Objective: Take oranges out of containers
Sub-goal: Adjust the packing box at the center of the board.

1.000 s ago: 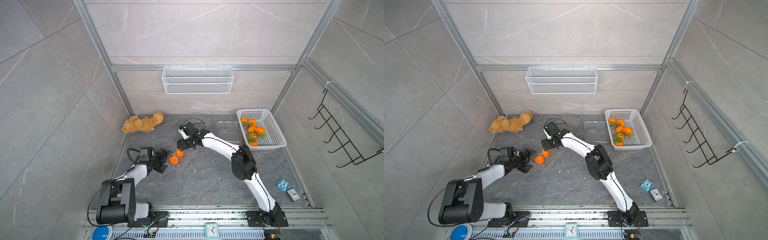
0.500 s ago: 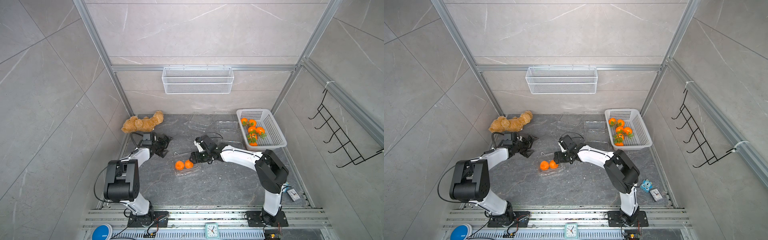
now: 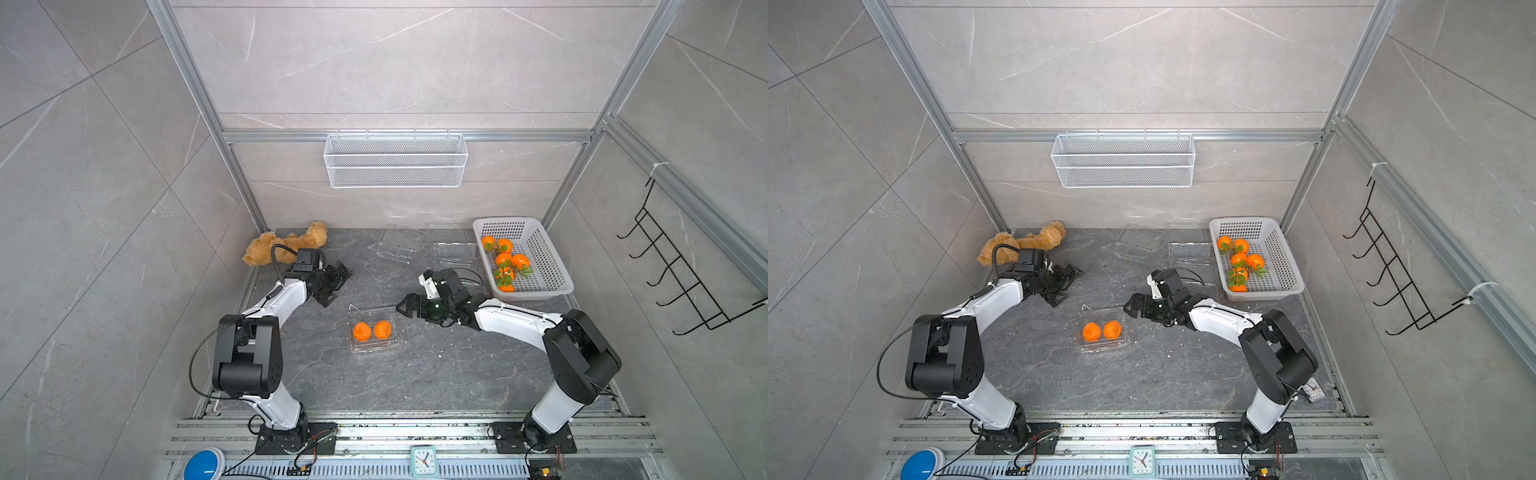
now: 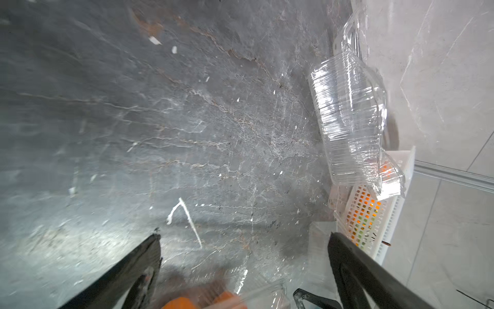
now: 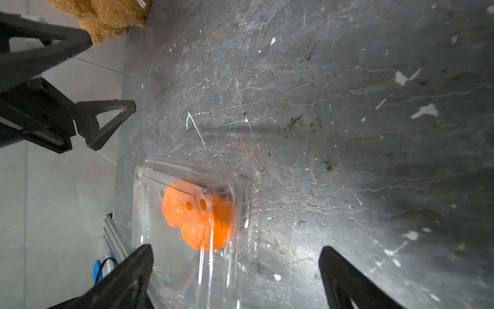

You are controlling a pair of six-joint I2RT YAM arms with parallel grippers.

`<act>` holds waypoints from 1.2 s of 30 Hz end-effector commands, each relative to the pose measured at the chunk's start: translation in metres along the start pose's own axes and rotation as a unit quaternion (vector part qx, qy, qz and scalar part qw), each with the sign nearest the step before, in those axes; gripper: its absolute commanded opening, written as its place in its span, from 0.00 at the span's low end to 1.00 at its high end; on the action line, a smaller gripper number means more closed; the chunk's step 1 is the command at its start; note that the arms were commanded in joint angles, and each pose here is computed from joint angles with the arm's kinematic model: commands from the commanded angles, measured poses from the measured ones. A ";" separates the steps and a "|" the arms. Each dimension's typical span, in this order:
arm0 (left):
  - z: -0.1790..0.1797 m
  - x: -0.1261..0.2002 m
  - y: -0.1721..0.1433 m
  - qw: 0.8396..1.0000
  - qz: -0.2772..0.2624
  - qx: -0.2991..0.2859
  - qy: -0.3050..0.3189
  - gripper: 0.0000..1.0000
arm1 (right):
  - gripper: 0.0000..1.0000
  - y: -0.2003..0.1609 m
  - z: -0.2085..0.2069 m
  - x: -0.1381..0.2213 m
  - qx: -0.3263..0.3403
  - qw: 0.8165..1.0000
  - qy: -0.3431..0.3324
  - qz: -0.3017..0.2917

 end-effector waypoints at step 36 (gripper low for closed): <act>-0.039 -0.044 -0.001 0.997 0.068 -0.039 -0.004 1.00 | 0.75 -0.005 0.007 -0.033 -0.120 0.988 0.082 -0.050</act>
Point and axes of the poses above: each gripper's point midway between its finger pads, its own x axis back along the fingers, its own z axis along the line the jaws close on, y = z × x, the point moved 8 cm from there along x, back along the fingers, and after that the axes turned 2 degrees about x, right-handed, at the moved point
